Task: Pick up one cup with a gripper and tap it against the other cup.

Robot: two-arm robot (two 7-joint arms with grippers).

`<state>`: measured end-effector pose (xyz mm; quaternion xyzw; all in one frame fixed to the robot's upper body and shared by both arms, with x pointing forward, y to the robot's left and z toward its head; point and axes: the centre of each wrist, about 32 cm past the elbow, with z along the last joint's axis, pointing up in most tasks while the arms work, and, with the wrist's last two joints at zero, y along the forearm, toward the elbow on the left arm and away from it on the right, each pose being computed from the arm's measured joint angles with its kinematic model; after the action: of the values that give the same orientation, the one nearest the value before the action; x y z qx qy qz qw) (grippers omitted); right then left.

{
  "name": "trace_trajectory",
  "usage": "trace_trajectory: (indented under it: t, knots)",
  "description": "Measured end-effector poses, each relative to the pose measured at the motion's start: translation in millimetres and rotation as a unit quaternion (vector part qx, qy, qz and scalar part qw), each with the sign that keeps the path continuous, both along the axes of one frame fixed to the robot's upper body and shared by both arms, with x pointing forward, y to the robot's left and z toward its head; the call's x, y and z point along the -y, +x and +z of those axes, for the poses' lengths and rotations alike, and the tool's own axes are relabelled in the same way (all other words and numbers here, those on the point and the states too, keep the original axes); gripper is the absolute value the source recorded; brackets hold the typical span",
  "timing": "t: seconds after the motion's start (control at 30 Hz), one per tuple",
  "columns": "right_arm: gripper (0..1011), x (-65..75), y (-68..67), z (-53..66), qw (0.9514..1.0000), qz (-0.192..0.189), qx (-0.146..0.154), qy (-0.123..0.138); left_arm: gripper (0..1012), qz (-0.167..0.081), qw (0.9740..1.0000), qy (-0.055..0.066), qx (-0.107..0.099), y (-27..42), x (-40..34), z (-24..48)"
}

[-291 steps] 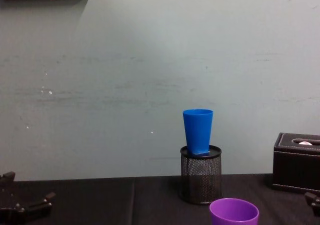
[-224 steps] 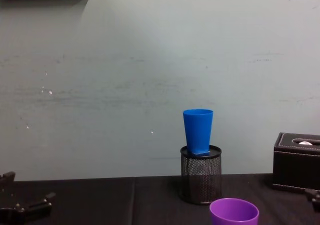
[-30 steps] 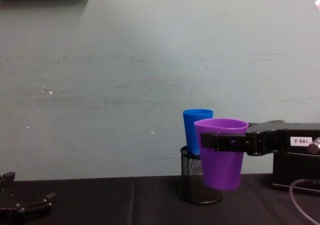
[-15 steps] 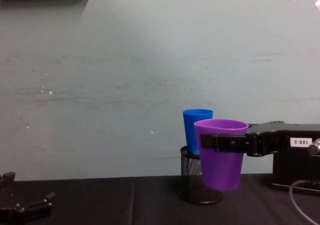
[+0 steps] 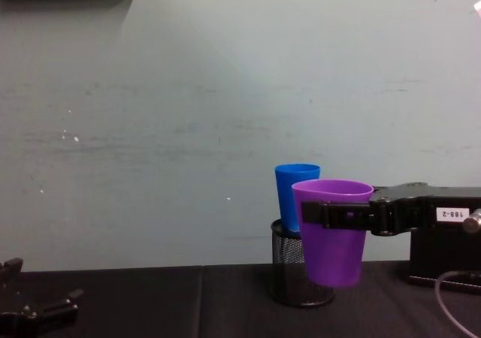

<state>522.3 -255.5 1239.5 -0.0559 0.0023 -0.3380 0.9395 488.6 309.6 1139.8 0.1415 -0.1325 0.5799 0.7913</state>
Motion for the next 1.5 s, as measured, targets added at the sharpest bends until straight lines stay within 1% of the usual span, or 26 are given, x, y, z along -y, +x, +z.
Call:
trace_trajectory:
  t: [1.5]
  knots:
    - [715,0.0,-0.1,-0.2,1.0000,0.001,0.000,0.000,1000,0.000,1.0000,0.000,0.000,0.0,0.0,0.0]
